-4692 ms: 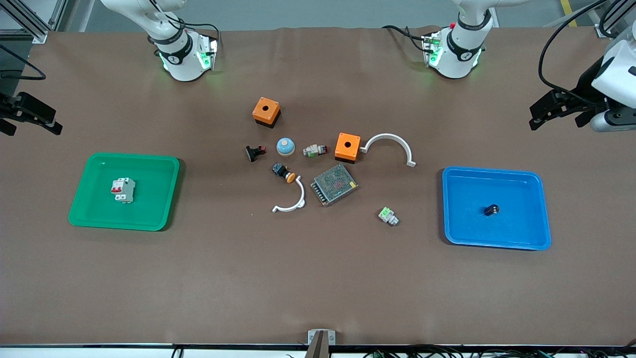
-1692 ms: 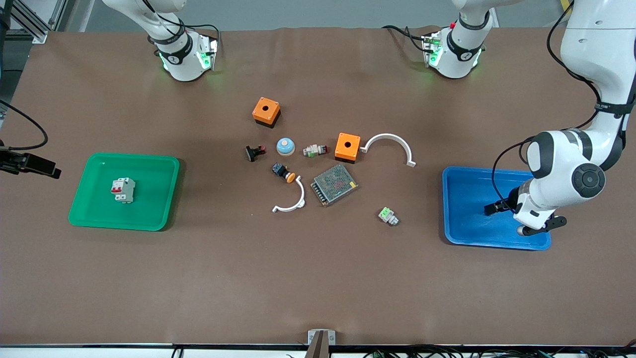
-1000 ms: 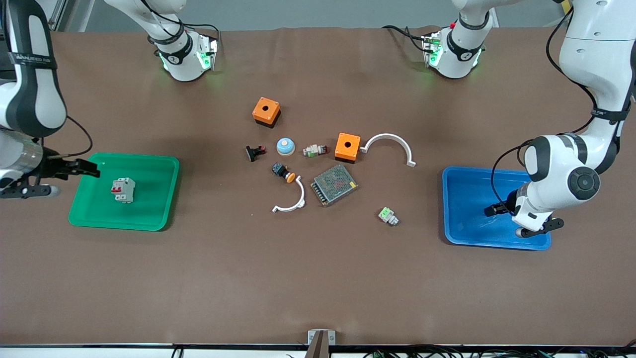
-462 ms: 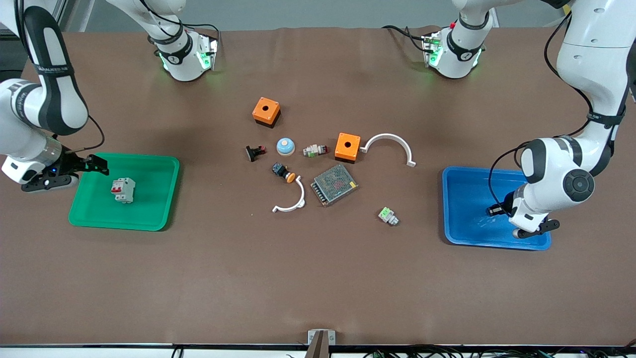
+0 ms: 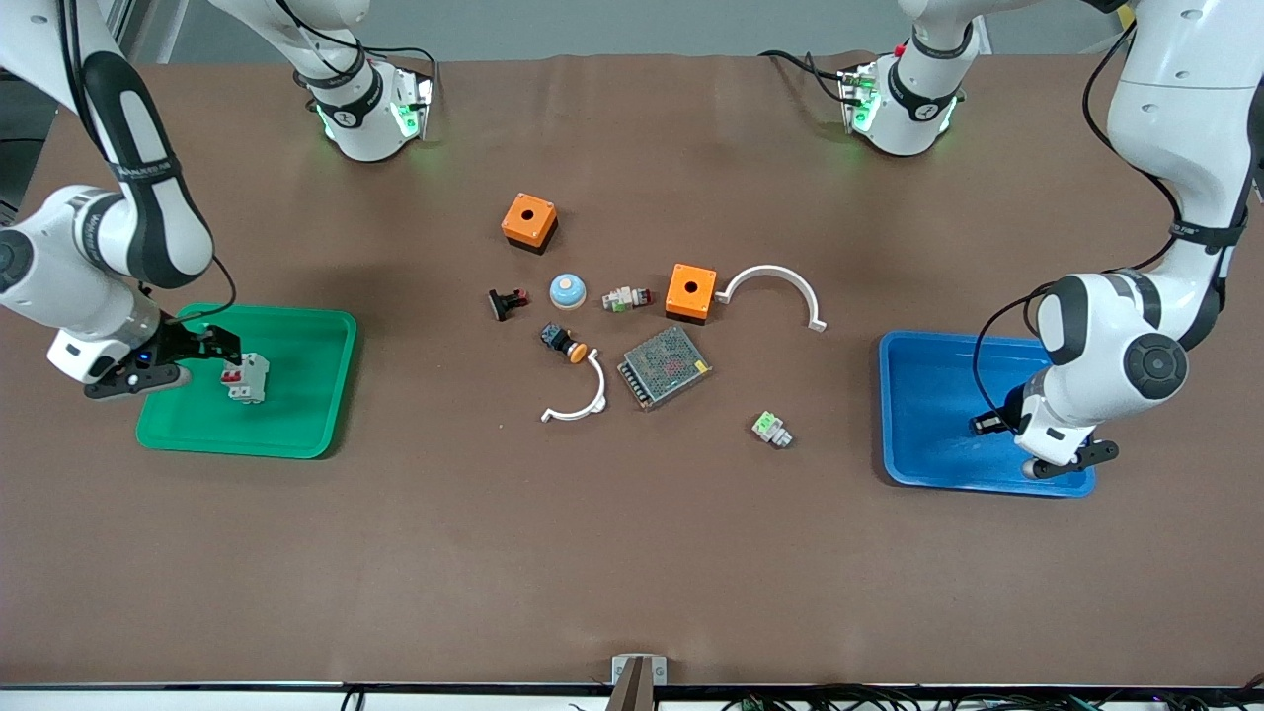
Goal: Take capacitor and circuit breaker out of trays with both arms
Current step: 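Grasp the capacitor with the left gripper while the right gripper reaches the breaker, then set the capacitor on the table with the left gripper while the right grasps the breaker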
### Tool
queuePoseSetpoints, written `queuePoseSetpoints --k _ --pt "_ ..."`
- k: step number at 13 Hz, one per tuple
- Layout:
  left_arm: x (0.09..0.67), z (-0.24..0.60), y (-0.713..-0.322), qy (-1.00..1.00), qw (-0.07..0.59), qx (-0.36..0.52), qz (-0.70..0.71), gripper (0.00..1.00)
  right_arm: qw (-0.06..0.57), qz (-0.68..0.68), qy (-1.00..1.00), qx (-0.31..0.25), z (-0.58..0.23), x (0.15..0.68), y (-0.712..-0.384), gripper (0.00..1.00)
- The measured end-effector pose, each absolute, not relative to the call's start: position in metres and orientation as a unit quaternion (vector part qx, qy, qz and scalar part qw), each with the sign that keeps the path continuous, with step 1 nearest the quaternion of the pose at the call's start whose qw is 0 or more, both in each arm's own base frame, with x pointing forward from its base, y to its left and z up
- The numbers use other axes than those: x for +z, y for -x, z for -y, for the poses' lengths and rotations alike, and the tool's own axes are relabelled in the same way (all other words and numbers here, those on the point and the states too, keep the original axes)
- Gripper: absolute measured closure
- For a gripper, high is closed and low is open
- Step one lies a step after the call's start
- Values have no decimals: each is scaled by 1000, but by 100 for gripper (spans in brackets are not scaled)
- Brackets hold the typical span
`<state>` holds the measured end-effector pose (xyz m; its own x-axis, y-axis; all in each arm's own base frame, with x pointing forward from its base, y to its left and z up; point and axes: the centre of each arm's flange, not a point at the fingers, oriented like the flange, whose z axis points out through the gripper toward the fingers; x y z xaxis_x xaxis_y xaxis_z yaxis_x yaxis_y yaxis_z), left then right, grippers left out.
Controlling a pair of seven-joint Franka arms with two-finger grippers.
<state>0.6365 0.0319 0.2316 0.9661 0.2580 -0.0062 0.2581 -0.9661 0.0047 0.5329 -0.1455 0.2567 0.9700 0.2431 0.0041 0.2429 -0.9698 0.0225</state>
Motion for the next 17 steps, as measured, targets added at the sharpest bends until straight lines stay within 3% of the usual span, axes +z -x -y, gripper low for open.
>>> queuePoseSetpoints --k 5,9,13,14,16,17 --pt "291 29 -637 -993 17 10 -114 66 6 -123 -992 -15 145 228 -530 1" --pt "298 105 -622 -990 35 -5 -138 66 5 -121 -992 -22 147 215 -528 3" --pt "272 193 -587 -982 31 -33 -182 66 5 -118 -993 -21 150 215 -528 44" --pt "263 211 -577 -980 31 -36 -193 66 5 -117 -993 -21 150 215 -527 44" --pt "243 236 -559 -977 33 -41 -206 66 5 -117 -993 -21 151 215 -527 60" --pt "236 246 -551 -976 32 -44 -212 66 5 -116 -993 -21 151 215 -527 59"
